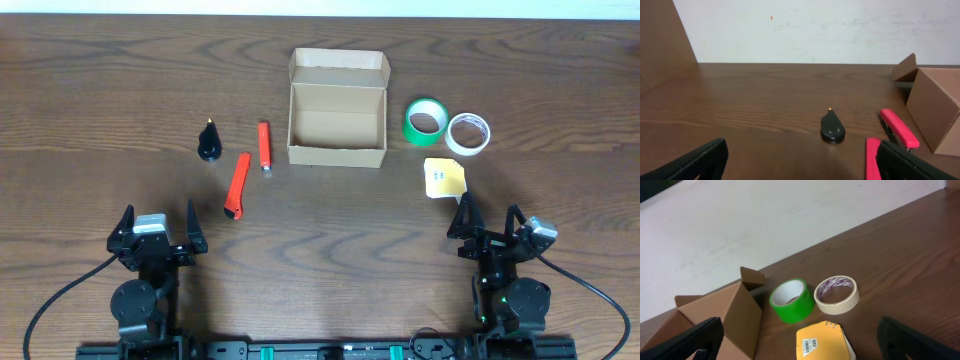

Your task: Pack container

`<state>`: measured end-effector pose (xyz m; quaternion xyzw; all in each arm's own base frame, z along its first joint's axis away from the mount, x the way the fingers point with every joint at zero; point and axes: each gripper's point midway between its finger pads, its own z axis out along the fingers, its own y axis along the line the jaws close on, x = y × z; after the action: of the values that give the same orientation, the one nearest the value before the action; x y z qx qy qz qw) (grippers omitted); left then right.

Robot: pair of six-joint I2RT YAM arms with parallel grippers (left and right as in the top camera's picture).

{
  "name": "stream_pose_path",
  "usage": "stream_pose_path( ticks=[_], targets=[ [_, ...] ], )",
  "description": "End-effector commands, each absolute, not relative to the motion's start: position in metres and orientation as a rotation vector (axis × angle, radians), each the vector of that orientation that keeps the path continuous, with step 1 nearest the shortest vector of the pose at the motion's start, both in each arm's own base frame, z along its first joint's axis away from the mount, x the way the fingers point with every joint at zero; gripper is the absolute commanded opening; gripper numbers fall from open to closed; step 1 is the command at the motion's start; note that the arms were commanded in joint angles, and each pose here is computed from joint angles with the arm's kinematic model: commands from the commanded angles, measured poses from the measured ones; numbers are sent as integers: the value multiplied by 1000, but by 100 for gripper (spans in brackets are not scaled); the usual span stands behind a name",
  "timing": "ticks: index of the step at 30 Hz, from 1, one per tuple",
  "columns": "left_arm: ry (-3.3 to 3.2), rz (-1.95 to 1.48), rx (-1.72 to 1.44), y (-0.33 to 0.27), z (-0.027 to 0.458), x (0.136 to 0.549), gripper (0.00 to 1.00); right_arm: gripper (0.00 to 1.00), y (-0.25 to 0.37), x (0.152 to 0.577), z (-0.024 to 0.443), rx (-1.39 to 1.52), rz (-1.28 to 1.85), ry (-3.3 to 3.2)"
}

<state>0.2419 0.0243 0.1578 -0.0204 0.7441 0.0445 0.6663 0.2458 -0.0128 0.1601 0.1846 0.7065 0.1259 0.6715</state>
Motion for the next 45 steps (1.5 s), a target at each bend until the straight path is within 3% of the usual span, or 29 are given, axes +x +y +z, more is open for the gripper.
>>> stream_pose_path(
  ticks=[1,25,36,45],
  targets=[
    [1731,105,-61,27,136,243,95,99,-13,246,158,429,286,1592],
    [1723,19,-128,24,136,243,95,99,-7,246,157,403,316,1602],
    [1692,-77,-196,20,144,244,95,99,32,244,149,337,567,1714],
    [1784,-41,-389,39,170,232,95,99,13,255,169,314,323,1969]
  ],
)
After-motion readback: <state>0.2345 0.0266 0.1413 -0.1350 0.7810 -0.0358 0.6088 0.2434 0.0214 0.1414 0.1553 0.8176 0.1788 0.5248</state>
